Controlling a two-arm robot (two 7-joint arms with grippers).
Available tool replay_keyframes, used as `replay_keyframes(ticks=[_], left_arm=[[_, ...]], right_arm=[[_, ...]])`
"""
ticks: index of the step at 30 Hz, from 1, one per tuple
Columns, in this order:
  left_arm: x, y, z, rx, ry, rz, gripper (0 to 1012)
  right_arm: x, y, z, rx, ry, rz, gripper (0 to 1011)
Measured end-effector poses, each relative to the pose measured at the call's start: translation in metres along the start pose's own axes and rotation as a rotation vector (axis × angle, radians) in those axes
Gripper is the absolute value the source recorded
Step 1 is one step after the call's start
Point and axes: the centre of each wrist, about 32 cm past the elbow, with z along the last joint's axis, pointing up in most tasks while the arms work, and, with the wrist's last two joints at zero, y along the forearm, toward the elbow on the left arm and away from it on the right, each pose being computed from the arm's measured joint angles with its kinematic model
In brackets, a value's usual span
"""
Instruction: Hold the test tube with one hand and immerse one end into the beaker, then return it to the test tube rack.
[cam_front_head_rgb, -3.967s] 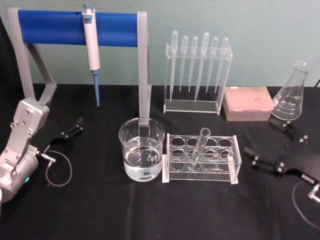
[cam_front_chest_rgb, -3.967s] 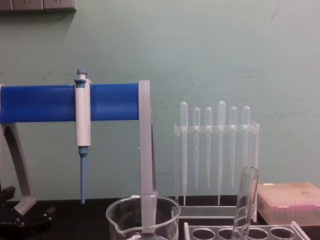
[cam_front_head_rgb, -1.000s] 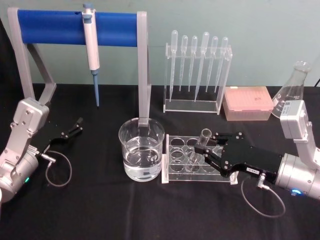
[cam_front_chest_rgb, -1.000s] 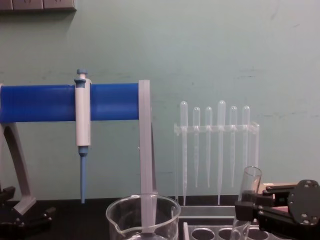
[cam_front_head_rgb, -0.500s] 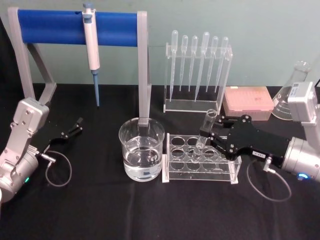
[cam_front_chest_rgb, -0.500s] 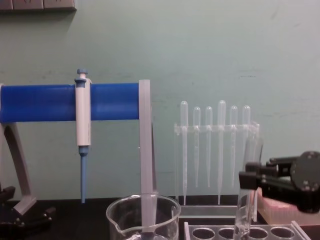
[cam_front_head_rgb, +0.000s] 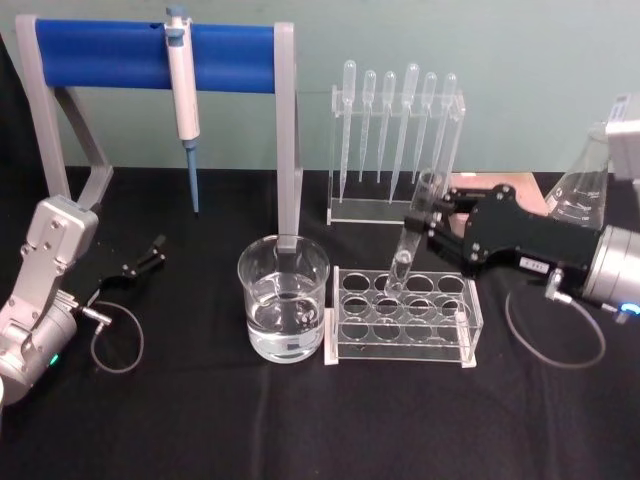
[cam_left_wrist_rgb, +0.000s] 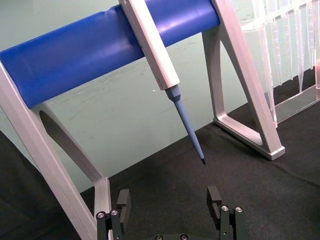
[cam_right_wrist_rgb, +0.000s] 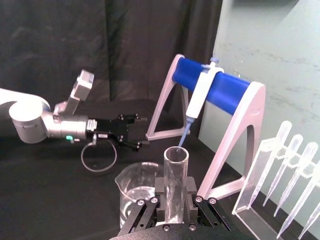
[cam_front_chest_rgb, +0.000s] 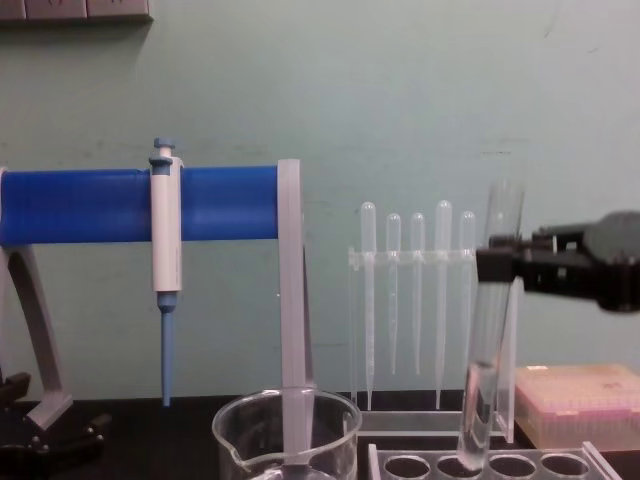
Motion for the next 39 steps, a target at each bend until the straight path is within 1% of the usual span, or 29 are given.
replay_keyframes(ticks=[2,3,4,7,10,15,19,39], left_arm=[[0.0,0.0,0.0,0.0,0.0,0.0,1000],[0.0,0.0,0.0,0.0,0.0,0.0,1000],[0.0,0.0,0.0,0.0,0.0,0.0,1000],[0.0,0.0,0.0,0.0,0.0,0.0,1000],[0.0,0.0,0.0,0.0,0.0,0.0,1000],[0.0,0.0,0.0,0.0,0.0,0.0,1000],[0.0,0.0,0.0,0.0,0.0,0.0,1000],[0.0,0.0,0.0,0.0,0.0,0.0,1000]], right_arm=[[0.001,-0.001,0.005,0.004,0.004,0.0,242],[0.003,-0.001,0.01,0.007,0.008,-0.002,242],[0.003,-0.001,0.01,0.007,0.008,-0.002,242],[0.006,-0.002,0.019,0.014,0.012,-0.005,242],[0.009,-0.002,0.025,0.016,0.006,-0.005,241],[0.012,0.0,0.032,0.007,-0.005,-0.001,242],[0.012,0.001,0.034,0.001,-0.008,0.006,242],[0.012,0.001,0.033,0.003,-0.007,0.005,242]])
